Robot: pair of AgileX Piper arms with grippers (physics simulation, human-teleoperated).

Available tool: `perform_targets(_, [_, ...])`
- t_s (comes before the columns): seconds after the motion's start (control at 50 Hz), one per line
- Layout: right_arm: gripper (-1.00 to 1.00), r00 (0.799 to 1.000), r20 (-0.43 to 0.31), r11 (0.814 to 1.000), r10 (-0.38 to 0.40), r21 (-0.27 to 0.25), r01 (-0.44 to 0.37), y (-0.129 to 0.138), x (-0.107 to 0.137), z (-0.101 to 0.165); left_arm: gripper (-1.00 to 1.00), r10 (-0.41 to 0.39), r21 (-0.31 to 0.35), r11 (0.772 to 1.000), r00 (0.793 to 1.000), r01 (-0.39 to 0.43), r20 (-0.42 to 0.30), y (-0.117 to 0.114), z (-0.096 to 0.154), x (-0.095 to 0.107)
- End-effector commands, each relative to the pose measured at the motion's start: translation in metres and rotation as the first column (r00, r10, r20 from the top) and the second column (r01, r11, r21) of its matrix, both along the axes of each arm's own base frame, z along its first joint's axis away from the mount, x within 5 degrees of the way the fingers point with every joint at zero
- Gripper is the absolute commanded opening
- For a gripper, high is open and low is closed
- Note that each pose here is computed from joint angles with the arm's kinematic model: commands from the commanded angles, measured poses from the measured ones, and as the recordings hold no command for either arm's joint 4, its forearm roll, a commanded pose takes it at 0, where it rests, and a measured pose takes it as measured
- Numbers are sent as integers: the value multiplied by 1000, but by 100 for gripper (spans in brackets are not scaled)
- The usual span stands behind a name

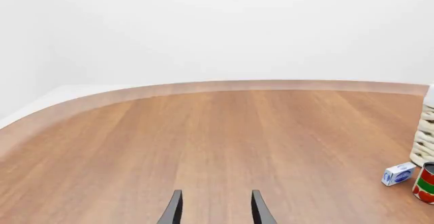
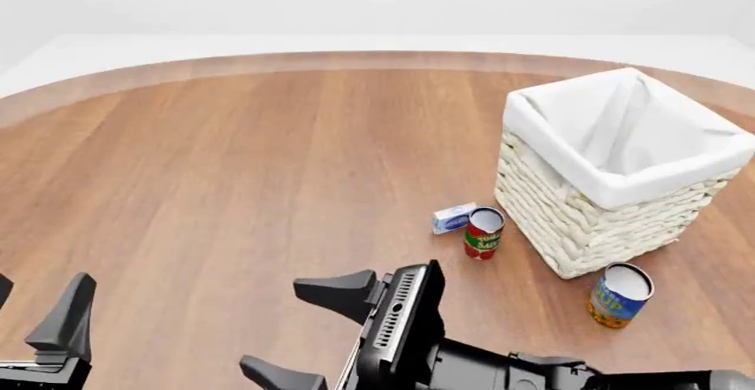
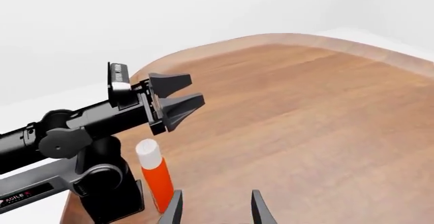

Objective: Pick up the ketchup, and put it in the basket.

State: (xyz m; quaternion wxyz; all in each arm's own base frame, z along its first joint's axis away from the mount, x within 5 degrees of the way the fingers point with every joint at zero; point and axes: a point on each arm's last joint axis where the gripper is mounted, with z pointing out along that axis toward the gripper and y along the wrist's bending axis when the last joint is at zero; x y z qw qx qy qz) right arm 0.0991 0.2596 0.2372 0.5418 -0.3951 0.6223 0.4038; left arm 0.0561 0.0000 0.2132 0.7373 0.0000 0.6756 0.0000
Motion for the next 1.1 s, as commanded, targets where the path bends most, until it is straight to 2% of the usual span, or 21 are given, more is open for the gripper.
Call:
perform_targets(0.02, [100,999,-28,999,38,-8,-38,10,-9,-5,100,0,0,1000,1000,0,0,0,0,0])
perform_targets(0.26, [100,998,-33,998,56,-19,-57,20,-11,-6,100,0,0,1000,1000,0,0,0,0,0])
perform_targets(0.48, [100,995,-64,997,75,-3,-75,25,-16,-4,100,0,0,1000,1000,0,0,0,0,0])
perform_targets(0.64, [100,992,-82,995,94,-10,-95,30,-21,-5,100,0,0,1000,1000,0,0,0,0,0])
perform_targets(0.82, [100,994,-81,996,72,-41,-75,42,-11,-10,100,0,0,1000,1000,0,0,0,0,0])
perform_targets(1.1, [100,987,-109,992,117,-41,-122,51,-25,-15,100,0,0,1000,1000,0,0,0,0,0])
